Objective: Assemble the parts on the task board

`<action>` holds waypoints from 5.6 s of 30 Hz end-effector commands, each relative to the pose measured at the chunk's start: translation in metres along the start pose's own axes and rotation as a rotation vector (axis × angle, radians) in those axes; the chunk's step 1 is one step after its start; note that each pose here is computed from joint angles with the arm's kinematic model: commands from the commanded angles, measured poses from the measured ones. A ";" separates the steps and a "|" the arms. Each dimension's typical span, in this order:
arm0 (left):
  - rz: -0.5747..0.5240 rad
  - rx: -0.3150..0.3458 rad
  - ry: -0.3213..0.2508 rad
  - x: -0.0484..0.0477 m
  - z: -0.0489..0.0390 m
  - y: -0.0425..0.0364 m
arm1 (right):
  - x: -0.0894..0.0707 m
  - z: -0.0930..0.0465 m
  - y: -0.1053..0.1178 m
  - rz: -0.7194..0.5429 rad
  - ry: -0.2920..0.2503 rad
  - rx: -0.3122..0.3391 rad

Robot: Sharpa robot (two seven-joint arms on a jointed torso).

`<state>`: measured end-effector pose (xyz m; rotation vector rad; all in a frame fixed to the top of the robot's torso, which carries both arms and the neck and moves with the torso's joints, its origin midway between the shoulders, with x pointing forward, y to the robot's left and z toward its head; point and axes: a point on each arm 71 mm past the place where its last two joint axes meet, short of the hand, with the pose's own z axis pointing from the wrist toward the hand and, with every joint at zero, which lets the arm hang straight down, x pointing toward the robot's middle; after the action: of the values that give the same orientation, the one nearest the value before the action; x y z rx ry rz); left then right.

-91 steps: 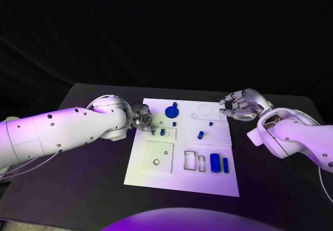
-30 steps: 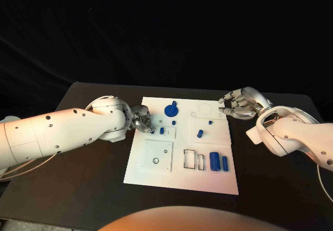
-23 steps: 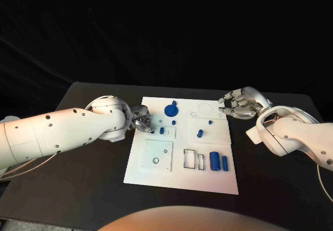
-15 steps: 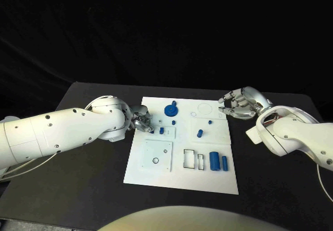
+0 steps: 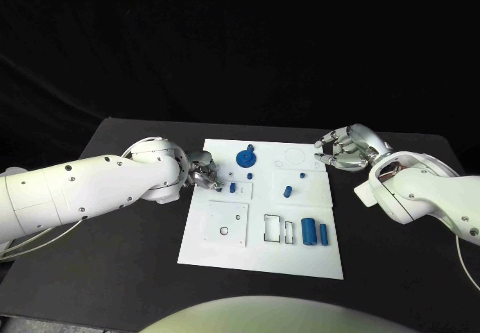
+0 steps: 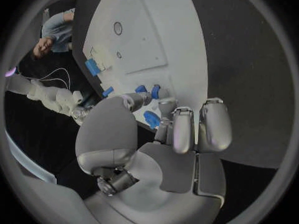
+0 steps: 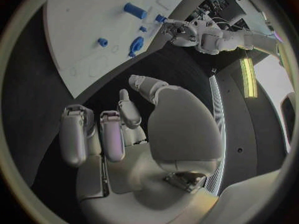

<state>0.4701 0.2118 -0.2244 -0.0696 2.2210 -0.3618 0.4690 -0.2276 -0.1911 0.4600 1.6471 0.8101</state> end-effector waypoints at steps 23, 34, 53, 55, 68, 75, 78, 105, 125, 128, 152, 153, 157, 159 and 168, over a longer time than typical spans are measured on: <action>-0.004 -0.003 0.014 0.0004 0.0009 0.0007 | 0.001 0.000 0.000 -0.005 0.009 -0.004; -0.022 -0.001 0.012 0.0002 0.0004 0.0010 | 0.001 0.000 0.000 -0.005 0.009 -0.003; -0.133 0.024 0.052 0.0031 -0.0014 -0.0011 | 0.001 0.000 0.000 -0.007 0.010 0.000; -0.143 0.025 0.057 0.0030 -0.0014 -0.0003 | 0.001 0.000 0.000 -0.007 0.010 0.000; -0.147 0.040 0.106 -0.0121 -0.0013 0.0032 | 0.001 0.001 0.000 -0.007 0.010 0.001; -0.054 0.066 0.178 -0.0276 0.0032 -0.0027 | 0.002 0.001 0.000 -0.007 0.010 0.000; 0.012 0.077 0.184 -0.0326 0.0063 -0.0061 | 0.002 0.001 0.000 -0.007 0.011 0.000; 0.183 0.036 0.179 -0.0443 0.0180 -0.0185 | 0.004 0.002 0.000 -0.006 0.011 -0.002; 0.149 -0.015 0.187 -0.0301 0.0167 -0.0182 | 0.004 0.001 0.000 -0.005 0.008 -0.001; 0.156 -0.017 0.200 -0.0274 0.0164 -0.0179 | 0.004 0.001 0.000 -0.005 0.008 -0.001; 0.145 -0.016 0.172 -0.0212 0.0171 -0.0194 | 0.004 0.001 0.000 -0.005 0.008 -0.001; 0.144 -0.016 0.167 -0.0214 0.0171 -0.0195 | 0.004 0.001 0.000 -0.005 0.008 -0.001; 0.142 -0.015 0.157 -0.0217 0.0170 -0.0199 | 0.004 0.001 0.000 -0.005 0.007 -0.001; 0.141 -0.015 0.156 -0.0216 0.0168 -0.0201 | 0.004 0.001 0.000 -0.005 0.007 -0.001; 0.146 -0.012 0.167 -0.0202 0.0157 -0.0209 | 0.004 0.001 -0.001 -0.005 0.007 0.000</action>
<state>0.4940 0.1932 -0.2128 0.1193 2.3789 -0.2811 0.4695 -0.2262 -0.1939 0.4644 1.6520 0.8062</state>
